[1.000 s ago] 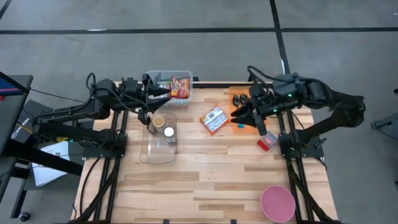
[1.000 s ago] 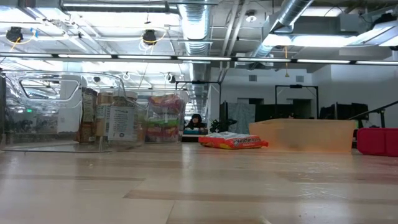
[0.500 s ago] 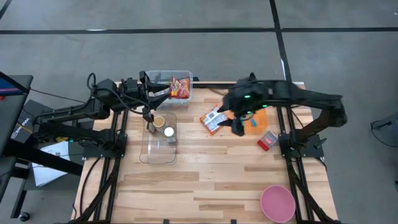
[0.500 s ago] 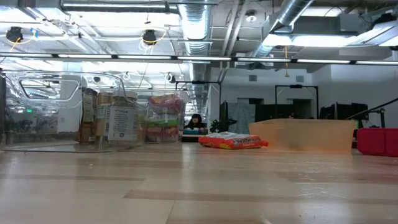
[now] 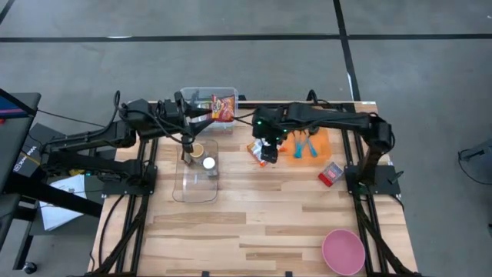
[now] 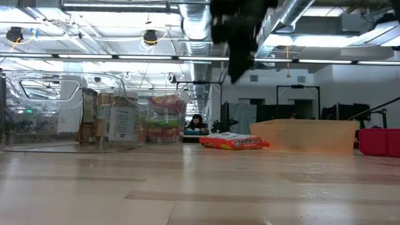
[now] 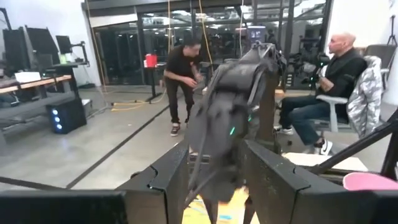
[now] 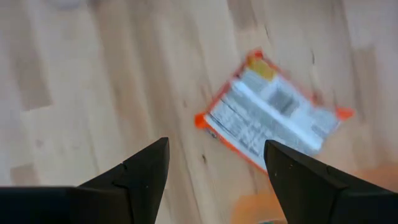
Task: Pick & Place Food Item
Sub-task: Put the orange noodle pack into the transparent container
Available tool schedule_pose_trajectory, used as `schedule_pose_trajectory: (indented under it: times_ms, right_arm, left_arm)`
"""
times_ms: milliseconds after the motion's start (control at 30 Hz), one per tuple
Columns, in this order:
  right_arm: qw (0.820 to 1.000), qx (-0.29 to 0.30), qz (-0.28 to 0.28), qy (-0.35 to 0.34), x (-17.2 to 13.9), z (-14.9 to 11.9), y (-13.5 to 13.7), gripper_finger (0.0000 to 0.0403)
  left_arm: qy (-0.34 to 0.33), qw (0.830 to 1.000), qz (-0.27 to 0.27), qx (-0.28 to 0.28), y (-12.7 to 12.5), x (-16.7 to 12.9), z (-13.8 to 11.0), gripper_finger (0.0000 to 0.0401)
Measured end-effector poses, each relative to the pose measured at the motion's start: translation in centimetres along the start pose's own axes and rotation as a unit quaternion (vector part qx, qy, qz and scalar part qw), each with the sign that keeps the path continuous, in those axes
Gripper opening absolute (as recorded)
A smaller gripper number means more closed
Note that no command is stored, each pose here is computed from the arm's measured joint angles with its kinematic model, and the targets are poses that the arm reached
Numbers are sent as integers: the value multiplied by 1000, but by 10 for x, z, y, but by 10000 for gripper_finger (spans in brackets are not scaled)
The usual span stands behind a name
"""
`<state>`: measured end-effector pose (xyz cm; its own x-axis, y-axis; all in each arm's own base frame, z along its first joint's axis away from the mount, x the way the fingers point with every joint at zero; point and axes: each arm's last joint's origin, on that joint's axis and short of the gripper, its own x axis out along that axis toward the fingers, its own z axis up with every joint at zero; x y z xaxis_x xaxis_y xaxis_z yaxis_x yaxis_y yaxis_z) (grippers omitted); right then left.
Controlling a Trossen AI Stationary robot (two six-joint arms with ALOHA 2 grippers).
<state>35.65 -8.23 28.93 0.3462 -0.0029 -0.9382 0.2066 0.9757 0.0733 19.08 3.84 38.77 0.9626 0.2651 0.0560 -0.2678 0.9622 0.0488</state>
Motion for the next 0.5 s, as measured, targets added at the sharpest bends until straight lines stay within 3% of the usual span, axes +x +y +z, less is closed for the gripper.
schedule_pose_trajectory:
  times_ms: [100,267,500]
  right_arm:
    - [997,71,-6,16,28,0,-13,255]
    - [976,204,-25,69,65,-5,-32,255]
    - [969,233,-55,64,81,-1,-33,255]
  left_arm:
    - [2,1000,4,10,0,0,0,143]
    - [4,1000,22,11,1,0,-1,143]
    - [4,1000,22,11,1,0,-1,143]
